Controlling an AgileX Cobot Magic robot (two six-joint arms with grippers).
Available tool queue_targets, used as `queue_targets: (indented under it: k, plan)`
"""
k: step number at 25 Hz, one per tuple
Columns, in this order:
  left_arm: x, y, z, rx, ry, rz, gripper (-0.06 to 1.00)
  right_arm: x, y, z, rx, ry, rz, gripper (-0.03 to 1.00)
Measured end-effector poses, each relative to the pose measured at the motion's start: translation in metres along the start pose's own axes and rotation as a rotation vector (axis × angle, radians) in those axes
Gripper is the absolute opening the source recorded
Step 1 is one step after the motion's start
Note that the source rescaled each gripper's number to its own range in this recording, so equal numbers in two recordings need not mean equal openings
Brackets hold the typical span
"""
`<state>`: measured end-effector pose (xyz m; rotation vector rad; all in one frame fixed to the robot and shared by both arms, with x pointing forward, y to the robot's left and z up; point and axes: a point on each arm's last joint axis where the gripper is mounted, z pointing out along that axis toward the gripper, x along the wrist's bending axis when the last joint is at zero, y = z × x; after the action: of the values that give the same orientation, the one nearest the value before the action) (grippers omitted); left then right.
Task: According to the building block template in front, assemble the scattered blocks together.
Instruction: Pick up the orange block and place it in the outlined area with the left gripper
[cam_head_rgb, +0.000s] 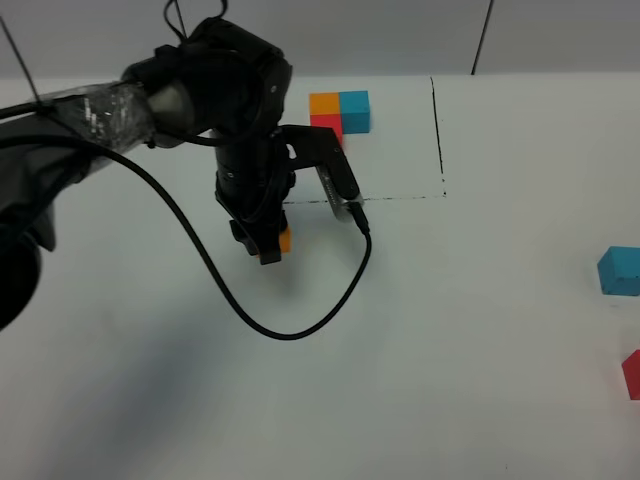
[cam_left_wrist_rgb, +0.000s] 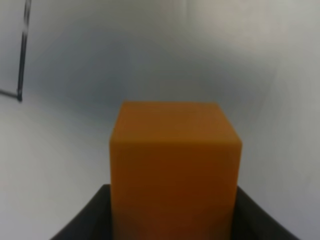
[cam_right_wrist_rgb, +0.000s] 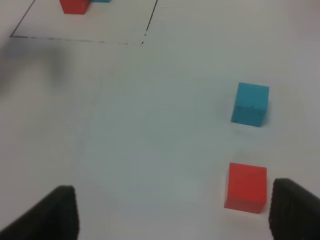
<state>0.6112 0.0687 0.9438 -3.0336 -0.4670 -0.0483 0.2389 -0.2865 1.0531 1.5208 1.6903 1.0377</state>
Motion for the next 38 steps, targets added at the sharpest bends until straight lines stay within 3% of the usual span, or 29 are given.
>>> queue_targets:
  k: [8, 14, 38]
  plan:
    - [0.000, 0.050, 0.016, -0.023, 0.020, 0.127, 0.00, 0.000, 0.000, 0.000, 0.000, 0.000, 0.000, 0.59]
    - [0.001, 0.067, 0.019, -0.045, 0.039, 0.167, 0.00, 0.000, 0.000, 0.000, 0.000, 0.000, 0.000, 0.59]
    - [0.005, 0.076, 0.033, -0.068, 0.041, 0.207, 0.00, 0.000, 0.000, 0.000, 0.000, 0.000, 0.000, 0.59]
